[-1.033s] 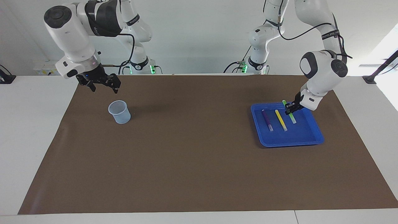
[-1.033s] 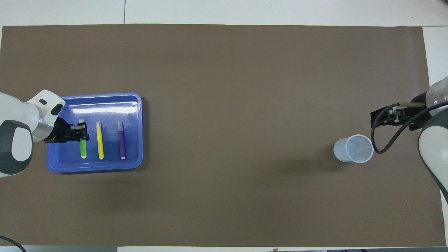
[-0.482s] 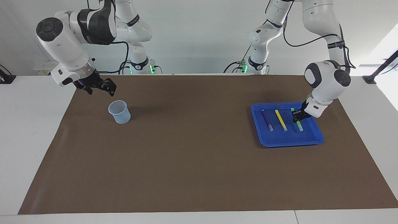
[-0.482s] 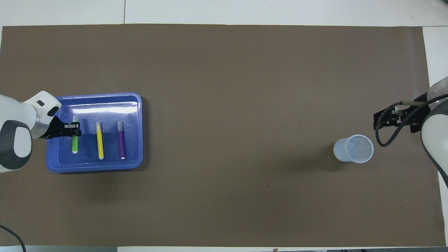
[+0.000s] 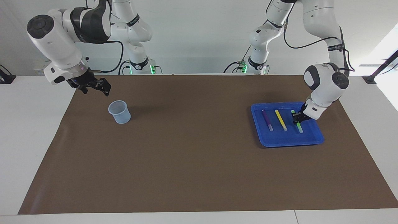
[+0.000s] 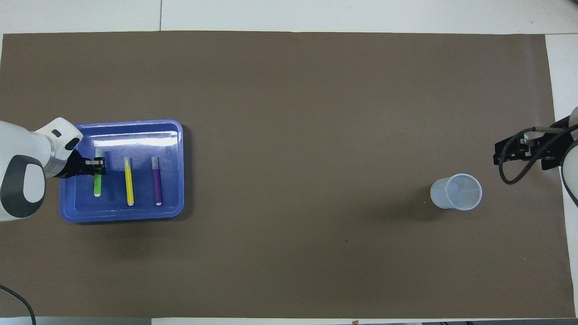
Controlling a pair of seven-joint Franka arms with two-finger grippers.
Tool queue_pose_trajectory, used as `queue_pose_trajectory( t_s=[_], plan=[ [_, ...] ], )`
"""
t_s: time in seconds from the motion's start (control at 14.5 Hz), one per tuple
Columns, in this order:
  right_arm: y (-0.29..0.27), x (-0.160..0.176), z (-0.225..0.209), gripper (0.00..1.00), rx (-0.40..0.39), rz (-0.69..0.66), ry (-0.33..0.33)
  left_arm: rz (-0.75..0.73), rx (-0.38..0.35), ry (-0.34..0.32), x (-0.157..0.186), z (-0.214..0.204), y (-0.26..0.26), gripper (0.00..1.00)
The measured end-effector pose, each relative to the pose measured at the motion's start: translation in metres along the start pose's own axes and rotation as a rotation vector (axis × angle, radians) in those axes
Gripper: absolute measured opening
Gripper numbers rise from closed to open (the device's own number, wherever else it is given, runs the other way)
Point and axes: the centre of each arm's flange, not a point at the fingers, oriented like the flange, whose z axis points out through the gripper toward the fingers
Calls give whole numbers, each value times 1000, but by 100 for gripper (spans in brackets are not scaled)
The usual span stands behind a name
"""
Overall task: Right arm passes pens to left for tray arrangement
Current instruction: 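Release the green pen and raise the left gripper away from the tray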
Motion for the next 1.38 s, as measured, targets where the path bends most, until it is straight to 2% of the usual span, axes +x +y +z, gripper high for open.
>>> queue_pose_trajectory(
  t_s=[0.48,0.76,1.03,1.38],
  plan=[
    [22,3,-35,100,6,-52,39,0,0,2,0,0,0,99],
    [21,3,-37,100,5,-55,44,1,0,9,5,-7,0,100],
    [17,1,-43,100,5,-62,56,15,1,-31,16,-36,7,100],
    [17,-1,-47,100,5,-61,63,23,20,-87,29,-97,71,100]
  ],
)
